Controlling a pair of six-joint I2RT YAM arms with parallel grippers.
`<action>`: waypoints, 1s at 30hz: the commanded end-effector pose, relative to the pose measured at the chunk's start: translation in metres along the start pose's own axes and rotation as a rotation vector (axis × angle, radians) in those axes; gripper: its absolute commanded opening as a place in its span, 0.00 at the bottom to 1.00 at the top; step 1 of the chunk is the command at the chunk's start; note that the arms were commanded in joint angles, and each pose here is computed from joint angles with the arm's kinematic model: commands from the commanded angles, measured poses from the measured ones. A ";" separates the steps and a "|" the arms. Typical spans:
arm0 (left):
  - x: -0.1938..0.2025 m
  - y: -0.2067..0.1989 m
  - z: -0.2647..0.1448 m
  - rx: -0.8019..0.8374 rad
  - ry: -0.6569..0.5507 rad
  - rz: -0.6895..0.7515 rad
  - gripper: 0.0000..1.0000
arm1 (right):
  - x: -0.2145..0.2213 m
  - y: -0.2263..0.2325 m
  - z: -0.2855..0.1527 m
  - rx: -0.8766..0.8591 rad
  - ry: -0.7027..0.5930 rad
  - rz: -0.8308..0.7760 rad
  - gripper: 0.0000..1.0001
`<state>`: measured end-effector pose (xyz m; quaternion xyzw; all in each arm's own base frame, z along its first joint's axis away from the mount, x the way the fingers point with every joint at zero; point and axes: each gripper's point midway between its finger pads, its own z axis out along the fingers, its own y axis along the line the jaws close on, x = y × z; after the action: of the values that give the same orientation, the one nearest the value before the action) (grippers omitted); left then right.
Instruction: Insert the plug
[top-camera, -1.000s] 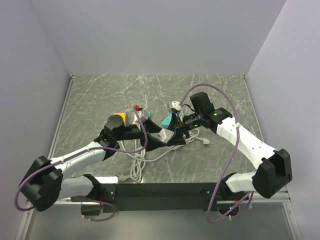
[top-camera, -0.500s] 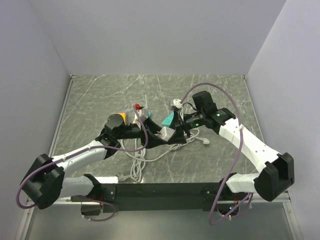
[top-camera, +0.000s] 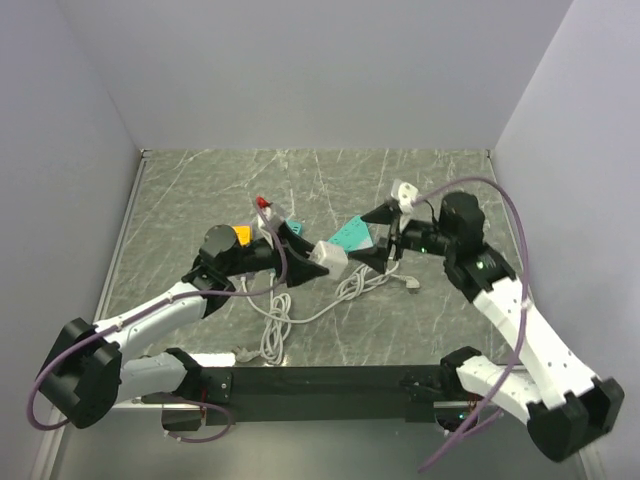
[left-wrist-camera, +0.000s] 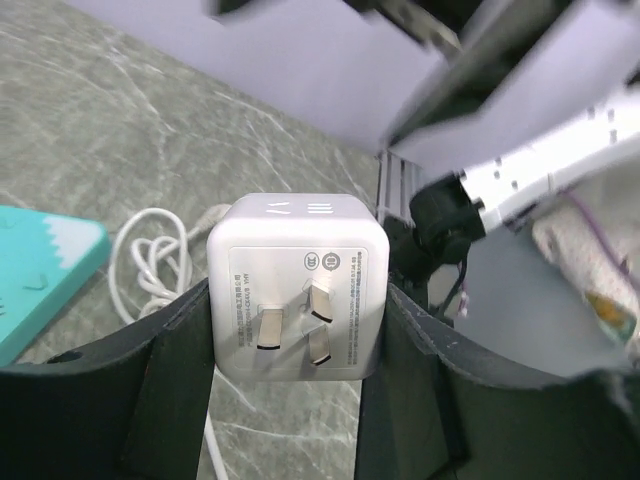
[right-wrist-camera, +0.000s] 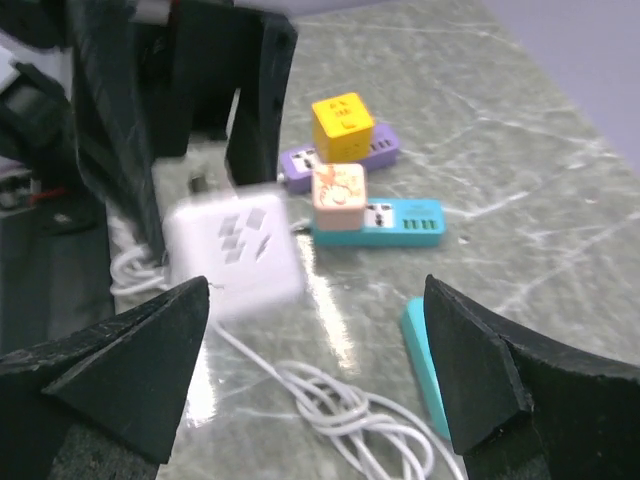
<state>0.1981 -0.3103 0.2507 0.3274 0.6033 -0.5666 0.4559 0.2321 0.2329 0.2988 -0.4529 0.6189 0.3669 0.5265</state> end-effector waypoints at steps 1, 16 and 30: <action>-0.057 -0.007 -0.010 0.008 -0.155 -0.036 0.00 | -0.022 -0.003 -0.011 0.107 -0.162 -0.096 0.94; -0.096 -0.079 -0.039 0.330 -0.234 -0.313 0.01 | -0.053 0.041 -0.002 0.217 -0.366 -0.373 0.95; -0.099 -0.100 -0.037 0.372 -0.237 -0.336 0.00 | -0.085 0.074 0.011 0.241 -0.464 -0.538 0.95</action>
<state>0.1468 -0.2791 0.3636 0.2184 0.5059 -0.7618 0.3406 0.1670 0.2875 0.3466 -0.4644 0.4164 0.2597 0.7372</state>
